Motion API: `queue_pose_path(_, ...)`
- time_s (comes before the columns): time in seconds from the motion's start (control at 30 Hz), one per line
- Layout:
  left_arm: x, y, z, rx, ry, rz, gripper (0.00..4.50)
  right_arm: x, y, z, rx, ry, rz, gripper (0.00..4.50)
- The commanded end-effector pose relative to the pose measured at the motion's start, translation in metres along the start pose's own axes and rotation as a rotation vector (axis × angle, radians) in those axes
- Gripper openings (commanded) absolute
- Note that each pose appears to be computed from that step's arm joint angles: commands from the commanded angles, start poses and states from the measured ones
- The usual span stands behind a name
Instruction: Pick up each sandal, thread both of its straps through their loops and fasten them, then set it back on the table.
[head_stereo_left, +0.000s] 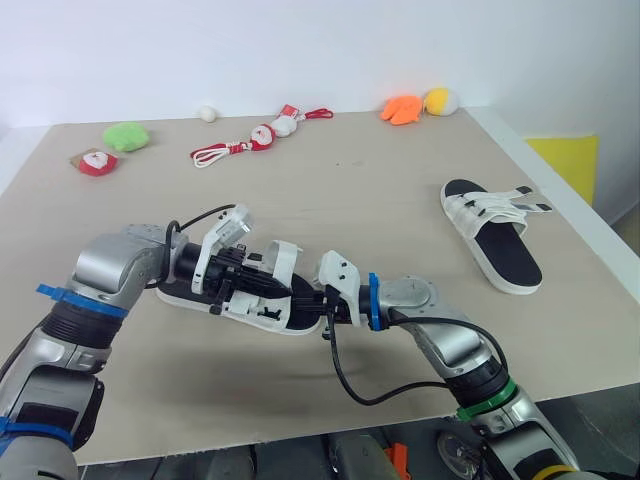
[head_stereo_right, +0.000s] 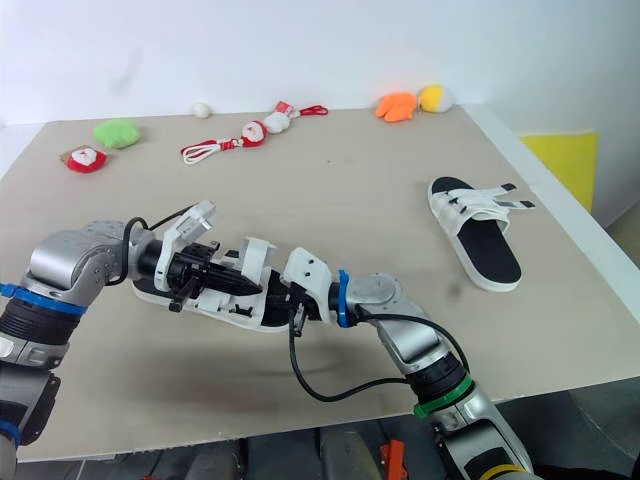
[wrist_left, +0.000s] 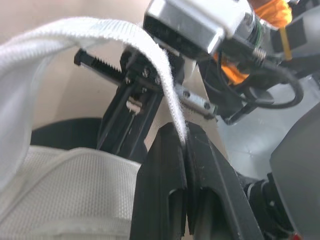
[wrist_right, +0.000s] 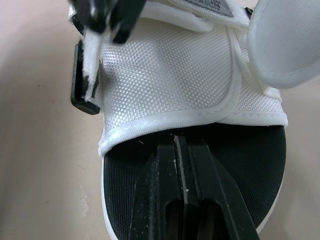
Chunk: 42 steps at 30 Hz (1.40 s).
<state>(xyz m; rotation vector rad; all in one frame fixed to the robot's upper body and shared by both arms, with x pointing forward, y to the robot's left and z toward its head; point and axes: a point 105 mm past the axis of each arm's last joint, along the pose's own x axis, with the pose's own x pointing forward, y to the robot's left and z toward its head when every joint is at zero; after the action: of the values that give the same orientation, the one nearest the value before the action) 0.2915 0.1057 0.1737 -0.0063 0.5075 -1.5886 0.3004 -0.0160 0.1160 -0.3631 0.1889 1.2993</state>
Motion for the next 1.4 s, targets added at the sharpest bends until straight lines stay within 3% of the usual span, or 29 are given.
queue_pose_path(0.03, 0.000, 0.000, -0.005, 0.018, 0.022, 0.011, 0.02, 0.002, 0.000, -0.013, 0.033, 0.046, -0.011, 0.00)
queue_pose_path(0.53, -0.006, 0.006, -0.022, 0.059, 0.065, 0.062, 0.02, 0.001, -0.001, -0.014, 0.028, 0.051, -0.006, 0.00)
queue_pose_path(0.87, -0.005, 0.008, -0.011, 0.165, 0.008, 0.084, 0.02, 0.001, -0.003, -0.012, 0.024, 0.048, -0.005, 0.00)
queue_pose_path(1.4, -0.008, -0.004, -0.033, 0.177, 0.143, 0.063, 0.02, 0.001, -0.003, -0.012, 0.026, 0.049, -0.003, 0.00)
